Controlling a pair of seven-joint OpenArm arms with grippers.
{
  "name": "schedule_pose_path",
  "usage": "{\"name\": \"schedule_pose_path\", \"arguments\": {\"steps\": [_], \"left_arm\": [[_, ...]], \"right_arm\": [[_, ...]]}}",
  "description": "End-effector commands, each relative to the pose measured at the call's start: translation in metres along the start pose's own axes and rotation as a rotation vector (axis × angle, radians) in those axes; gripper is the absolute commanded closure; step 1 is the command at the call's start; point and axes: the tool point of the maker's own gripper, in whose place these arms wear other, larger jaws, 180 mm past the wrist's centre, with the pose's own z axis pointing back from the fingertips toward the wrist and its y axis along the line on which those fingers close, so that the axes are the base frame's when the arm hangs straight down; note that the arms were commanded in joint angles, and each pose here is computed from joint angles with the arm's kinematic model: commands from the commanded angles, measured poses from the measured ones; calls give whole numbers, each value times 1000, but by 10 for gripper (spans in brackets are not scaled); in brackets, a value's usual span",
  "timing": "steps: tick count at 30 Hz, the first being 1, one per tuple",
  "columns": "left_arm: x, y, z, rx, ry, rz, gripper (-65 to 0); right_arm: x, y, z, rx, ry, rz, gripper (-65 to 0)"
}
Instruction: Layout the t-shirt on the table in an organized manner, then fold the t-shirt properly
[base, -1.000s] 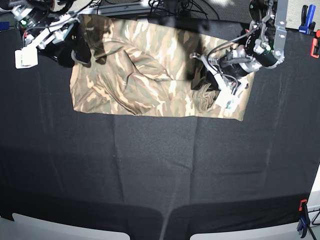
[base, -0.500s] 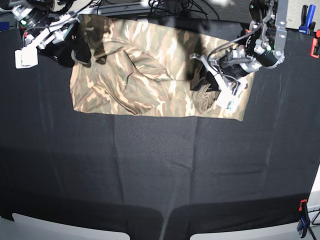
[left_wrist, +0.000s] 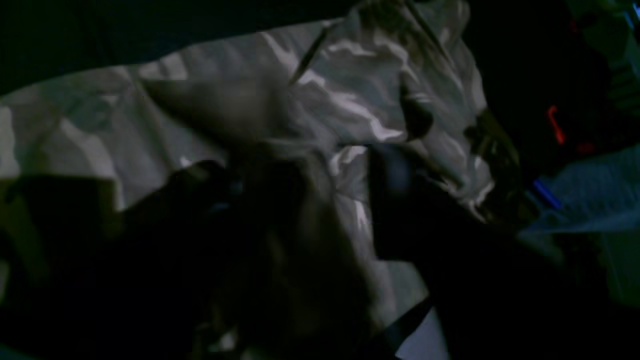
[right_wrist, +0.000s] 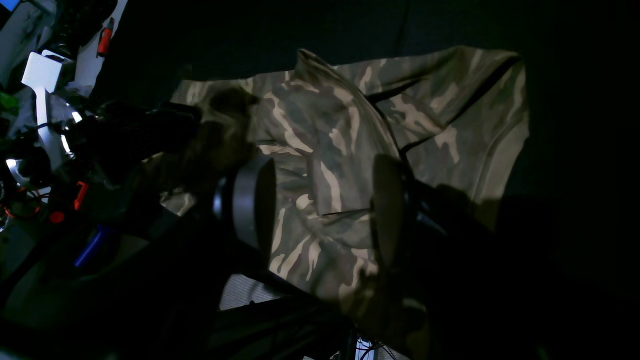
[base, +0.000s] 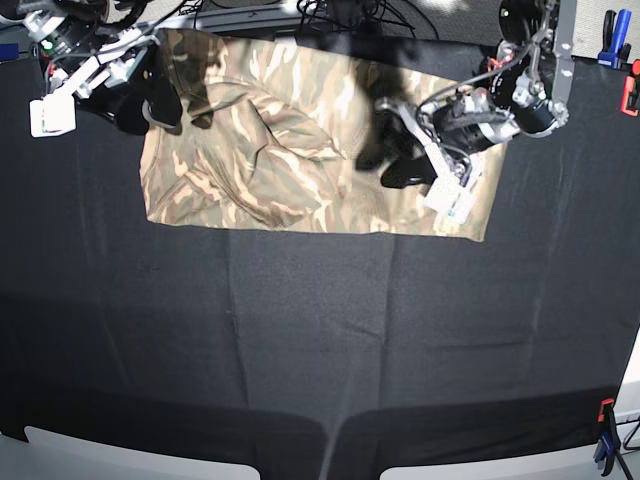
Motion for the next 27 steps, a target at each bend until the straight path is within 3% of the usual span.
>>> {"name": "schedule_pose_path", "arguments": {"steps": [1, 7, 12, 15, 23, 27], "left_arm": [[14, -6, 1, -23, -48, -17, -346], [14, -6, 1, -23, -48, -18, -348], [13, -6, 1, -22, -47, -17, -348], [13, -6, 1, -22, -47, -17, -348], [14, -6, 1, -22, -47, -18, -348], [14, -6, 1, -22, -47, -18, -348]], "right_arm": [[12, 6, 2, 19, -46, 20, -304], [10, 2, 2, -3, -33, 30, -304], [-2, -37, 1, -205, 76, 126, -308], [2, -52, -1, -274, 93, 164, -376], [43, -95, -13, -439, -43, 232, -390], [45, -116, -32, -435, -74, 146, -390]]}}
